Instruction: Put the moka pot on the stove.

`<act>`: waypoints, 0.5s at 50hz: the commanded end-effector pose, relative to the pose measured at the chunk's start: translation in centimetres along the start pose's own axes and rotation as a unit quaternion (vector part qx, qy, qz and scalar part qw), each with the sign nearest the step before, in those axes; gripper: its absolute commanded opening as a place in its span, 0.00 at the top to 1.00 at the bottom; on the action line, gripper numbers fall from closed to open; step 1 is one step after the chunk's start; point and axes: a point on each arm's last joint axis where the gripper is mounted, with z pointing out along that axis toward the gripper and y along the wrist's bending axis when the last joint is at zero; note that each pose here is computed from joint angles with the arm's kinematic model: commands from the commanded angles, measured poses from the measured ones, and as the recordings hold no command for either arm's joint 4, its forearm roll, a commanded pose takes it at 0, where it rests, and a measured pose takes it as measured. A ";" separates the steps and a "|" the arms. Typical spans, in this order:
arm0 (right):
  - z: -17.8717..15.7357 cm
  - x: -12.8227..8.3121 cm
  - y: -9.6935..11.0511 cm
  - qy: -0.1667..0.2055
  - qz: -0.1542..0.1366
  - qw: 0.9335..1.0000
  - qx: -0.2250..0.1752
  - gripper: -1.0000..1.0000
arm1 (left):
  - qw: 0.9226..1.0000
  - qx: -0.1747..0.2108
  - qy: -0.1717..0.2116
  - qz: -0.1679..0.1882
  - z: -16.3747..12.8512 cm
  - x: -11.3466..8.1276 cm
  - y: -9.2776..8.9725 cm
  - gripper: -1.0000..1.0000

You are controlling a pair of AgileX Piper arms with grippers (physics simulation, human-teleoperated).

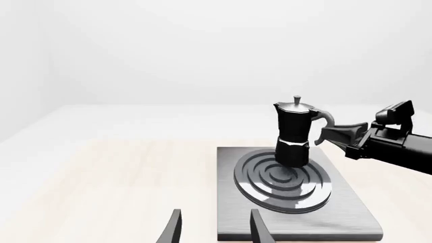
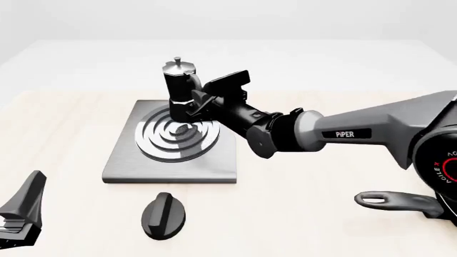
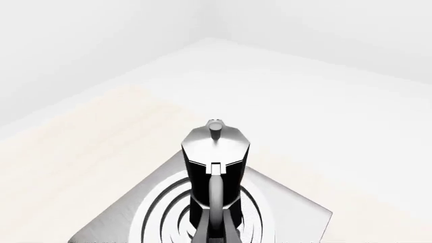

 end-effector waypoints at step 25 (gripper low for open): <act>0.5 0.8 0.7 0.000 0.014 1.000 -0.008 1.00 | 1.000 0.000 0.000 0.000 0.0 0.0 0.0 0.00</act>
